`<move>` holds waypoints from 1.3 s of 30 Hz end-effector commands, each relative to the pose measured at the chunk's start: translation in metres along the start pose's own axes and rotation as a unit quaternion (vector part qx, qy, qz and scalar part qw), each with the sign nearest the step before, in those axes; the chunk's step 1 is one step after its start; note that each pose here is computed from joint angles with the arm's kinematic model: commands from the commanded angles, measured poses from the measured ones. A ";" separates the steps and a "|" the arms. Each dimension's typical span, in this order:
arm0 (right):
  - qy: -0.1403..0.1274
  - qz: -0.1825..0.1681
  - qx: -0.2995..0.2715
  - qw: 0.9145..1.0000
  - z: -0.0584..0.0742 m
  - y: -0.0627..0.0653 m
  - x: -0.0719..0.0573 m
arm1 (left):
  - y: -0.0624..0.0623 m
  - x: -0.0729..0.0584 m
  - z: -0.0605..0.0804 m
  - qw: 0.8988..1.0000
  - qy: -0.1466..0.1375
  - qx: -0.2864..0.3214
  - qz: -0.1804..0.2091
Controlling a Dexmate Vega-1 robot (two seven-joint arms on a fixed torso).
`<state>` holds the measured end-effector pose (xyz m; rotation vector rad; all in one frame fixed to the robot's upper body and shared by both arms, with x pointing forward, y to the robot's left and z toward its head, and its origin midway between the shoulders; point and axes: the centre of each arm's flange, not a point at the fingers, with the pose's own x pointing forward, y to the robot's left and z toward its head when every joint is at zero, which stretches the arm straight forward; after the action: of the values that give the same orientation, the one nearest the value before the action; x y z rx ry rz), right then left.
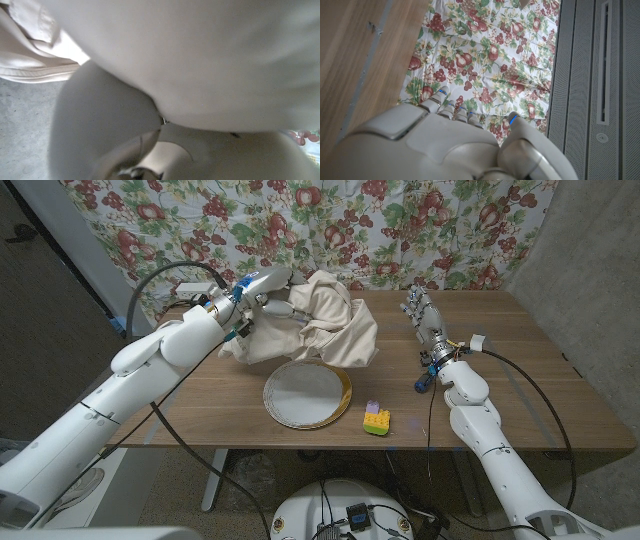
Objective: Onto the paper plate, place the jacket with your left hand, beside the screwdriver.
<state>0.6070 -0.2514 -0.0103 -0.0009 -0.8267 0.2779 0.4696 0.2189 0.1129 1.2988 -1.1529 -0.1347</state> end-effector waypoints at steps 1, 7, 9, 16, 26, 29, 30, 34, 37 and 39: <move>0.001 -0.001 0.001 1.000 -0.001 0.001 0.003 | -0.010 0.002 -0.005 1.000 0.003 0.000 -0.028; 0.002 0.001 -0.001 1.000 -0.002 0.001 0.005 | -0.017 0.003 -0.008 0.999 0.007 0.003 -0.048; 0.002 0.000 0.000 1.000 -0.003 0.001 0.005 | -0.019 0.004 -0.009 0.998 0.006 0.003 -0.058; 0.002 0.000 0.001 1.000 -0.004 0.001 0.008 | -0.020 0.005 -0.010 0.998 0.009 0.005 -0.068; 0.002 -0.001 0.002 1.000 -0.005 0.000 0.009 | -0.029 0.007 -0.011 0.996 0.010 0.003 -0.093; 0.002 -0.001 0.000 1.000 -0.005 0.000 0.008 | -0.030 0.008 -0.010 0.994 0.009 0.004 -0.106; 0.002 0.000 0.001 1.000 -0.005 0.000 0.008 | -0.030 0.008 -0.010 0.994 0.009 0.002 -0.106; 0.001 -0.001 0.001 1.000 -0.005 -0.001 0.008 | -0.033 0.009 -0.008 0.993 0.008 0.008 -0.118; 0.001 -0.002 0.003 1.000 -0.005 -0.001 0.007 | -0.033 0.008 -0.007 0.994 0.007 0.017 -0.111; 0.001 -0.002 0.002 1.000 -0.005 -0.001 0.007 | -0.033 0.009 -0.007 0.992 0.010 0.014 -0.121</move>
<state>0.6154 -0.2489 -0.0081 0.0003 -0.8234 0.2773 0.4954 0.2110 0.0958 1.4228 -1.0054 -0.2632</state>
